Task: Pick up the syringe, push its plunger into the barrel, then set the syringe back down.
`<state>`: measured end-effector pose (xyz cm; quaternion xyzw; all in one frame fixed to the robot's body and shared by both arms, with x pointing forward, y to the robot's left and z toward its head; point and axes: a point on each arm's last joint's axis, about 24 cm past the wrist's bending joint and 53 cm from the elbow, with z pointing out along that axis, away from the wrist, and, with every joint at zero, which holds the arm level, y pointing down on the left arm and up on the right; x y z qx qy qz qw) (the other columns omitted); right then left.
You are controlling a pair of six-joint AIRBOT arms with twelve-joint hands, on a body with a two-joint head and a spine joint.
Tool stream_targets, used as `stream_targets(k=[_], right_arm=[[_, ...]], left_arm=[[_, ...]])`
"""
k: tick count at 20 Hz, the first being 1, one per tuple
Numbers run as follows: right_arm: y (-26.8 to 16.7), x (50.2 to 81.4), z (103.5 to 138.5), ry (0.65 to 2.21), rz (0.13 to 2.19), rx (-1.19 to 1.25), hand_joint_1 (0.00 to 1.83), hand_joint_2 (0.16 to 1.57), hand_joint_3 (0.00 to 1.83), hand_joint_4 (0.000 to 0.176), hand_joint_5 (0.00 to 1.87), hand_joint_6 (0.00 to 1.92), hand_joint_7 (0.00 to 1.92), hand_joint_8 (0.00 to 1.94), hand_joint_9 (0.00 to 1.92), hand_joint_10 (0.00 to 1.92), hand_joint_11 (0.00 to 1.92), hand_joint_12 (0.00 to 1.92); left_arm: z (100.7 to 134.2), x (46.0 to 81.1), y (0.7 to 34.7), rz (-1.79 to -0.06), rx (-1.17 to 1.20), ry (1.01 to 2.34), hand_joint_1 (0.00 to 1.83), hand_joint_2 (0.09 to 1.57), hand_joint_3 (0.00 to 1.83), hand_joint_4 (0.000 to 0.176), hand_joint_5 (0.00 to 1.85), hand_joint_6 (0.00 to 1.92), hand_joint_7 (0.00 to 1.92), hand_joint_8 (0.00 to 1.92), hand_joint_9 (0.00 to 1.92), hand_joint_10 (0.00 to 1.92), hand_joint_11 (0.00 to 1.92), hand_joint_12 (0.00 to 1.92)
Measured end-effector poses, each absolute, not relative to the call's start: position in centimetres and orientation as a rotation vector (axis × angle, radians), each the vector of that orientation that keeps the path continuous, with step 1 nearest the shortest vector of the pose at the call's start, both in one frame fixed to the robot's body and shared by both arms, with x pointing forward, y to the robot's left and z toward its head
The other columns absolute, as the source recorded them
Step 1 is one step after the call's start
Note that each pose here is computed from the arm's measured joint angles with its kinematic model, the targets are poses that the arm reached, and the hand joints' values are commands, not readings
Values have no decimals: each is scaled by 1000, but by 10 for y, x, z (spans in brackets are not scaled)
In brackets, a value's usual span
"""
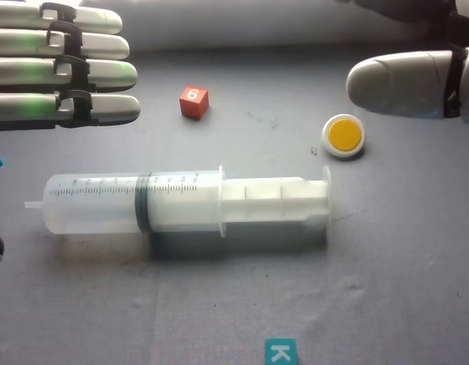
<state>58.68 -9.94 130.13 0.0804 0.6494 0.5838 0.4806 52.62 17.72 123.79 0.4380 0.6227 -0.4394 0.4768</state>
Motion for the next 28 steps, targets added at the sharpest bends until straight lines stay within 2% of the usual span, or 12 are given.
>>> stream_targets(k=[4, 6, 8, 9, 11, 12, 13, 17, 18, 22, 26, 28], right_arm=[[-98, 585, 1300, 1585, 1380, 134, 0, 1062, 0, 0, 0, 0, 0, 0, 0, 0, 0, 0], [-101, 587, 1300, 1587, 1371, 136, 0, 1076, 0, 0, 0, 0, 0, 0, 0, 0, 0, 0], [-102, 588, 1303, 1582, 1375, 148, 0, 1085, 0, 0, 0, 0, 0, 0, 0, 0, 0, 0], [-105, 590, 1306, 1575, 1382, 169, 0, 1090, 2, 0, 0, 0, 0, 0, 0, 0, 0, 0], [-110, 593, 1305, 1575, 1378, 187, 0, 1096, 4, 0, 0, 0, 0, 0, 0, 0, 0, 0], [-112, 595, 1305, 1574, 1384, 203, 0, 1107, 9, 0, 0, 0, 0, 0, 0, 0, 0, 0], [-112, 595, 1305, 1576, 1388, 209, 0, 1113, 11, 0, 0, 0, 0, 0, 0, 0, 0, 0], [-112, 597, 1295, 1617, 1369, 221, 0, 1107, 7, 0, 0, 0, 0, 0, 0, 0, 0, 0], [-112, 597, 1294, 1624, 1366, 222, 0, 1094, 0, 0, 0, 0, 0, 0, 0, 0, 0, 0], [-112, 597, 1294, 1623, 1365, 220, 0, 1102, 4, 0, 0, 0, 0, 0, 0, 0, 0, 0], [-102, 589, 1289, 1647, 1322, 153, 0, 1104, 4, 0, 0, 0, 0, 0, 0, 0, 0, 0], [-100, 587, 1288, 1651, 1317, 139, 0, 1105, 4, 0, 0, 0, 0, 0, 0, 0, 0, 0]], left_arm=[[1240, 527, 177, -1071, 1070, 1511, 0, 1003, 0, 0, 0, 0, 0, 0, 0, 0, 0, 0], [1245, 528, 172, -1071, 1059, 1476, 261, 945, 0, 0, 0, 0, 0, 0, 0, 0, 0, 0], [1248, 524, 166, -1092, 1060, 1459, 752, 945, 0, 0, 0, 0, 0, 0, 0, 0, 0, 0], [1243, 523, 165, -1079, 1084, 1466, 900, 940, 0, 0, 0, 0, 0, 0, 0, 0, 0, 0], [1237, 524, 167, -1073, 1089, 1502, 987, 937, 0, 0, 0, 0, 0, 0, 0, 0, 0, 0], [1237, 529, 168, -1136, 991, 1586, 1083, 912, 0, 0, 0, 0, 0, 0, 0, 0, 0, 0], [1238, 535, 171, -1165, 916, 1640, 1112, 898, 0, 0, 0, 0, 0, 0, 0, 0, 0, 0], [1229, 534, 173, -1128, 946, 1665, 1121, 960, 0, 0, 0, 0, 0, 0, 0, 0, 3, 1], [1229, 534, 172, -1126, 944, 1667, 1070, 988, 4, 0, 0, 0, 0, 0, 0, 0, 0, 0], [1229, 545, 166, -1076, 890, 1677, 1108, 964, 0, 0, 0, 0, 0, 0, 0, 0, 0, 0], [1232, 581, 169, -1009, 577, 1761, 1147, 942, 0, 0, 0, 0, 0, 0, 0, 0, 13, 6], [1216, 592, 179, -935, 432, 1841, 1157, 936, 0, 0, 0, 0, 0, 0, 0, 0, 17, 9]])
